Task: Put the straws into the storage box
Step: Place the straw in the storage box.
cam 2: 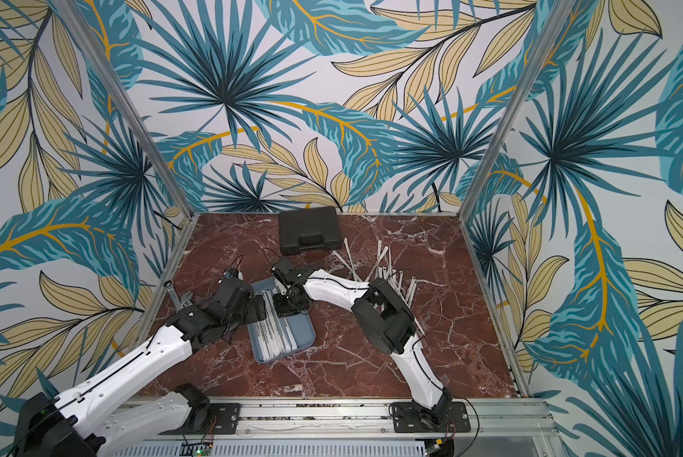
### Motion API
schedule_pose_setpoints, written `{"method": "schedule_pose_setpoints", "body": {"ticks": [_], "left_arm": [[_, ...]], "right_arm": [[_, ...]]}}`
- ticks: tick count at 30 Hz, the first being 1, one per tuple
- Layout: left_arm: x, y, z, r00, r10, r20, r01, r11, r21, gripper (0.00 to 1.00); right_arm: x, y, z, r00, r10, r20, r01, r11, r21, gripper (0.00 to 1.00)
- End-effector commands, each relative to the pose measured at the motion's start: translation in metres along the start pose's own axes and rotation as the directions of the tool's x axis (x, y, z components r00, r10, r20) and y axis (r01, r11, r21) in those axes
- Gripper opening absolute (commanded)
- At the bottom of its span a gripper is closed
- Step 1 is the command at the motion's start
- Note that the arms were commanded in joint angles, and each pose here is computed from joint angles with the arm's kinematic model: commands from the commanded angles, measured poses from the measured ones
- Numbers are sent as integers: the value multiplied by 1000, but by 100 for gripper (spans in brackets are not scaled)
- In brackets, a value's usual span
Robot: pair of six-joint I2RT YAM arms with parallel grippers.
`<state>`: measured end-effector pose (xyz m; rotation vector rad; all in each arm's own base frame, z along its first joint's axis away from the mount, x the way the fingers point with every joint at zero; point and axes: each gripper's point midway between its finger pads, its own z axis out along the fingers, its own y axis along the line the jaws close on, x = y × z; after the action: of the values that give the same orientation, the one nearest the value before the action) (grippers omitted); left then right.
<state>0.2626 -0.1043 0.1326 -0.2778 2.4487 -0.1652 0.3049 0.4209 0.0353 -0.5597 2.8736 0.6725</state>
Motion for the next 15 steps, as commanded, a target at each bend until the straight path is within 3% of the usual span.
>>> {"method": "schedule_pose_setpoints", "body": {"ticks": [1, 15], "left_arm": [[9, 2, 7, 1000, -6, -25, 7, 1000, 6, 90], [8, -1, 3, 1000, -24, -19, 24, 999, 30, 89]], "right_arm": [[2, -14, 21, 999, 31, -24, -31, 999, 31, 11], [-5, -16, 19, 999, 40, 2, -40, 998, 53, 19]]}}
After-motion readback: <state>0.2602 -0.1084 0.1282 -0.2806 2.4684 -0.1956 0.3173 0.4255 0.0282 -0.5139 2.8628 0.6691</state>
